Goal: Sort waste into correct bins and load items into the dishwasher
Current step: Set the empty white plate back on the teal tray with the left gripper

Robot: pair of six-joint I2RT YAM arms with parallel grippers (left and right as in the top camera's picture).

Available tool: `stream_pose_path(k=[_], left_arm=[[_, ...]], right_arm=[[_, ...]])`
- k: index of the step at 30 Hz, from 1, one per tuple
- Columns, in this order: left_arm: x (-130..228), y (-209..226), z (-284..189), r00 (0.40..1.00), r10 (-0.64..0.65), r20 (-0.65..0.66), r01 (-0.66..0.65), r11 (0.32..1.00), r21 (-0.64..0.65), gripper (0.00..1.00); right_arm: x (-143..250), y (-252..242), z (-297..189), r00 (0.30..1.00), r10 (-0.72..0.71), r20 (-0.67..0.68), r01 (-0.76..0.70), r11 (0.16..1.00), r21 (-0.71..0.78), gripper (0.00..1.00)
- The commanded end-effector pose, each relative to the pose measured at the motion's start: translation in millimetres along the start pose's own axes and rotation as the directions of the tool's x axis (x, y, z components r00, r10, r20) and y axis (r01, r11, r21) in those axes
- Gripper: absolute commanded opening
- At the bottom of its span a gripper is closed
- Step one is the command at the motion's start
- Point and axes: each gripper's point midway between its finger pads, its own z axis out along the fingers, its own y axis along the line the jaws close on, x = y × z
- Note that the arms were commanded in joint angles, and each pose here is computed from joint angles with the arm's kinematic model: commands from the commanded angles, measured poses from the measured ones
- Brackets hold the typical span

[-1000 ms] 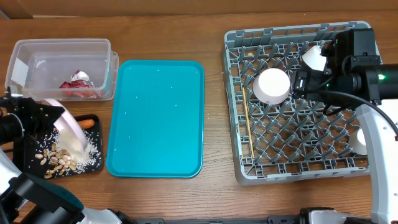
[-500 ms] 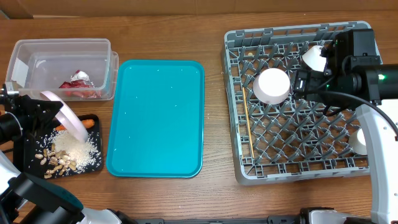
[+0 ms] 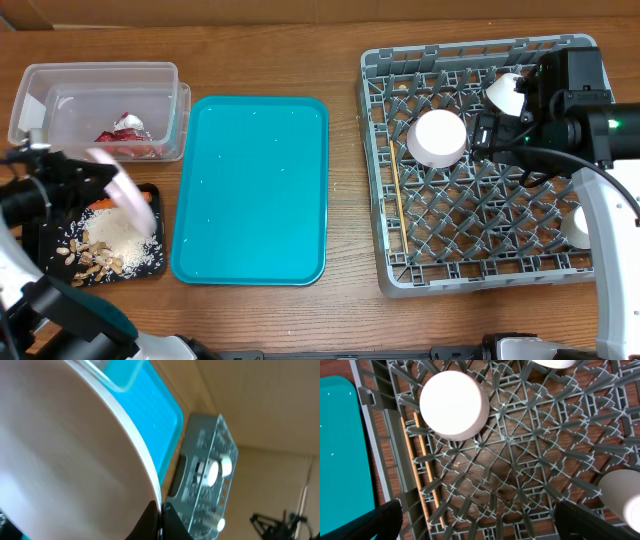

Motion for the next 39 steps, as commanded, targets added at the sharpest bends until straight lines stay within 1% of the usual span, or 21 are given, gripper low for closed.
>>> stream_pose_path(k=[1,2,4,5,6,7,8,9,11,13,15,20,21,22,24,27,31,33,35,38,39], left_arm=[[34,-50,30,0.964,0.244,-0.107,-0.245,0.969,0.006,0.04],[43,-60,41,0.945,0.297,-0.139,-0.298,0.954,0.01,0.04],[65,-85,72,0.875,0.431,-0.221,-0.433,0.9,0.039,0.04],[76,-89,90,0.851,0.45,-0.271,-0.467,0.884,0.003,0.04],[84,-88,109,0.834,0.45,-0.321,-0.498,0.863,-0.082,0.04],[95,-82,135,0.793,0.477,-0.379,-0.574,0.794,-0.202,0.04],[99,-79,145,0.775,0.487,-0.403,-0.604,0.757,-0.248,0.04],[106,-74,162,0.757,0.487,-0.436,-0.638,0.695,-0.332,0.04],[119,-63,188,0.759,0.455,-0.465,-0.647,0.608,-0.461,0.04],[132,-57,206,0.753,0.44,-0.49,-0.655,0.572,-0.493,0.04],[150,-44,234,0.727,0.418,-0.545,-0.683,0.523,-0.51,0.06],[167,-33,253,0.702,0.388,-0.598,-0.702,0.519,-0.487,0.05],[167,-36,253,0.701,0.393,-0.595,-0.702,0.525,-0.481,0.11],[166,-43,251,0.691,0.404,-0.599,-0.711,0.53,-0.462,0.47],[158,-65,239,0.665,0.443,-0.601,-0.736,0.526,-0.427,1.0],[138,-90,211,0.694,0.46,-0.554,-0.715,0.532,-0.453,1.0],[80,-110,137,0.816,0.444,-0.371,-0.578,0.606,-0.546,1.0],[50,-101,97,0.887,0.392,-0.246,-0.456,0.653,-0.605,1.0],[30,-88,69,0.931,0.334,-0.147,-0.347,0.682,-0.644,1.0],[7,-67,37,0.97,0.24,-0.032,-0.2,0.719,-0.666,1.0],[1,-60,29,0.979,0.203,-0.003,-0.156,0.742,-0.652,1.0]], right_arm=[[-7,10,-3,1.0,-0.006,0.029,0.008,0.998,-0.057,1.0],[-9,15,-3,0.999,-0.007,0.037,0.01,0.997,-0.08,1.0],[-16,30,-5,0.998,-0.023,0.062,0.033,0.985,-0.167,1.0],[-18,39,-7,0.996,-0.043,0.074,0.057,0.975,-0.212,1.0],[-20,46,-9,0.995,-0.047,0.083,0.066,0.967,-0.247,1.0],[-22,57,-11,0.993,-0.061,0.097,0.087,0.955,-0.285,1.0],[-22,60,-11,0.992,-0.07,0.102,0.097,0.953,-0.288,1.0],[-21,66,-11,0.989,-0.097,0.11,0.126,0.948,-0.293,1.0],[-17,76,-11,0.986,-0.128,0.107,0.155,0.94,-0.303,1.0],[-14,85,-7,0.984,-0.153,0.095,0.175,0.934,-0.312,1.0],[-9,95,-1,0.981,-0.18,0.072,0.194,0.927,-0.321,1.0],[-3,113,10,0.972,-0.229,0.051,0.233,0.912,-0.338,0.99],[-3,117,11,0.97,-0.238,0.052,0.241,0.908,-0.342,0.99],[-2,125,13,0.965,-0.255,0.057,0.259,0.901,-0.349,0.99],[-2,140,17,0.957,-0.282,0.071,0.288,0.885,-0.364,0.99],[-1,159,21,0.943,-0.319,0.093,0.329,0.863,-0.383,0.99],[6,199,33,0.932,-0.347,0.105,0.358,0.833,-0.422,0.95],[19,222,47,0.92,-0.383,0.079,0.377,0.815,-0.44,0.91],[32,240,61,0.906,-0.42,0.059,0.399,0.797,-0.453,0.88],[57,272,85,0.879,-0.477,0.023,0.43,0.769,-0.473,0.82],[68,284,97,0.866,-0.5,0.008,0.443,0.76,-0.476,0.78]])
